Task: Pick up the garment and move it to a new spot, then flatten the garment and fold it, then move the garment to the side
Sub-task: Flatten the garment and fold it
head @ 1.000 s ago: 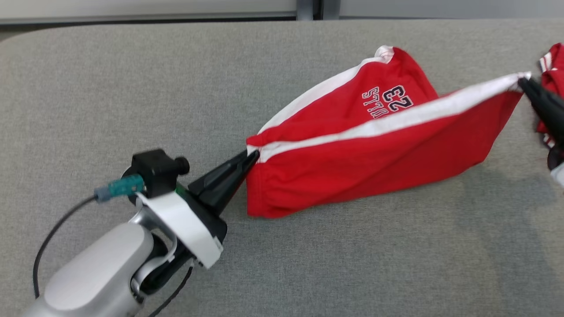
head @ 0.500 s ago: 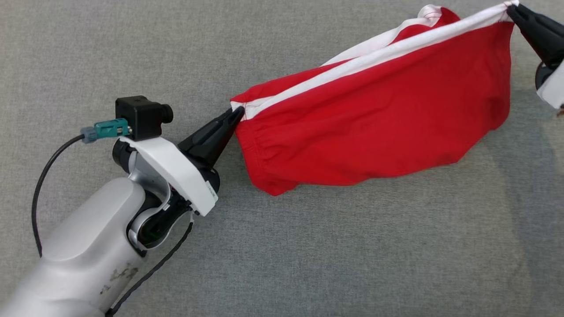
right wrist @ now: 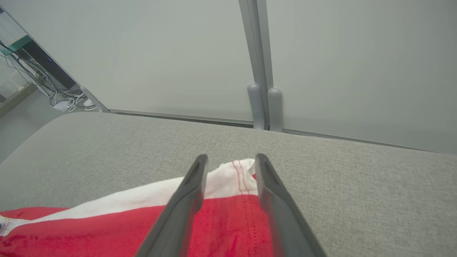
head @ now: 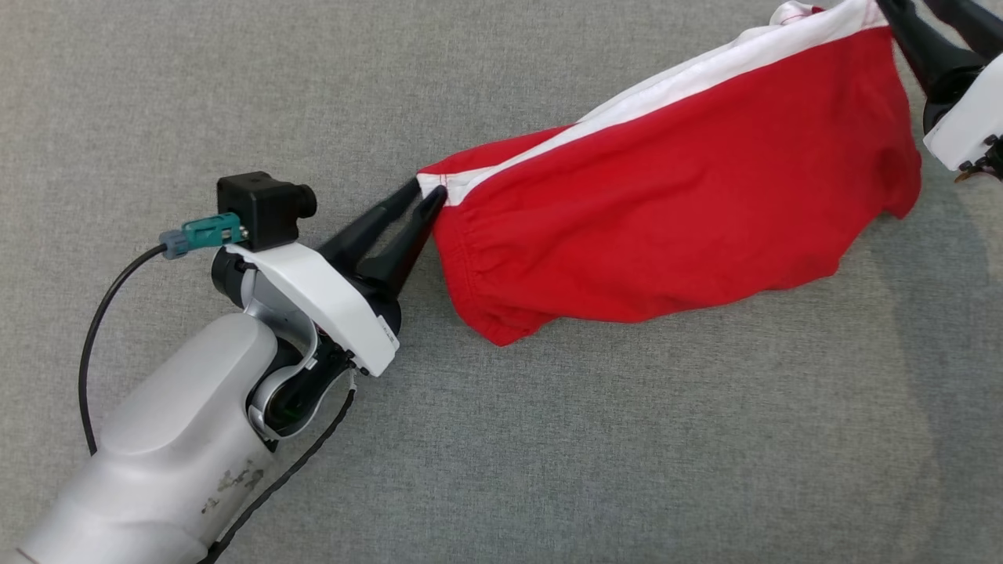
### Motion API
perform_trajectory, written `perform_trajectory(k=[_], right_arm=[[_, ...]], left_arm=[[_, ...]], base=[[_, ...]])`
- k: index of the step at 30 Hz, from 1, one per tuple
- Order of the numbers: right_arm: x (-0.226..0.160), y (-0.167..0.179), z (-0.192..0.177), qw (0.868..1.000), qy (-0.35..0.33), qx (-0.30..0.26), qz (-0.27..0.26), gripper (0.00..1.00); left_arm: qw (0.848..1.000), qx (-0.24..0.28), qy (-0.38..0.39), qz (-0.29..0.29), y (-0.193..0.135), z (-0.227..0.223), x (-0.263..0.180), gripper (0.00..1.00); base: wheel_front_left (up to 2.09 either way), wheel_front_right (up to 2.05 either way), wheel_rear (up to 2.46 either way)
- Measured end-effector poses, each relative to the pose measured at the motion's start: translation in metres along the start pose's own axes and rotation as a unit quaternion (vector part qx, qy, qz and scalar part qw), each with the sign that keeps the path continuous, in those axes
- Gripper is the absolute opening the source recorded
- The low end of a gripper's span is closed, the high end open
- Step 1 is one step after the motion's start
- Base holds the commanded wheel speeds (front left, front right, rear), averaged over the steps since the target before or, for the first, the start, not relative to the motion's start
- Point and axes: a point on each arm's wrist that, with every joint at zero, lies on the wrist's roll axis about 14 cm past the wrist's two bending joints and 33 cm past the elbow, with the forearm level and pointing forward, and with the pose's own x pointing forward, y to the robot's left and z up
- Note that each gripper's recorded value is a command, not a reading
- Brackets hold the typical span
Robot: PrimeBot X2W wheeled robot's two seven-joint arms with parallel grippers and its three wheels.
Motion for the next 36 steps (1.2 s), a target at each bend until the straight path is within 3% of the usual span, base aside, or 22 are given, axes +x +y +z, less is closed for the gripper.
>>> perform_trajectory(k=[5,12,16,22,29,36], right_arm=[[-0.021,-0.002,0.021,0.998,-0.057,0.005,-0.006,1.0],[-0.069,-0.006,0.01,0.995,-0.089,0.024,-0.024,1.0],[-0.111,-0.002,-0.025,0.995,-0.078,0.057,-0.04,1.0],[-0.141,0.005,-0.046,0.992,-0.076,0.089,-0.054,1.0],[-0.12,-0.003,-0.049,0.992,-0.057,0.094,-0.065,1.0],[-0.063,-0.016,-0.047,0.994,-0.001,0.083,-0.075,1.0]], left_arm=[[0.998,0.03,-0.06,0.02,0.0,0.022,-0.007,1.0],[0.982,0.107,-0.125,0.088,-0.001,0.042,-0.036,1.0],[0.963,0.121,-0.205,0.129,-0.029,0.061,-0.069,1.0],[0.949,0.134,-0.251,0.136,-0.069,0.054,-0.103,1.0],[0.942,0.15,-0.265,0.14,-0.08,0.049,-0.115,1.0],[0.945,0.141,-0.254,0.148,-0.072,0.039,-0.107,1.0]], base=[[0.0,0.0,0.0],[0.0,0.0,0.0],[0.0,0.0,0.0],[0.0,0.0,0.0],[0.0,0.0,0.0],[0.0,0.0,0.0]])
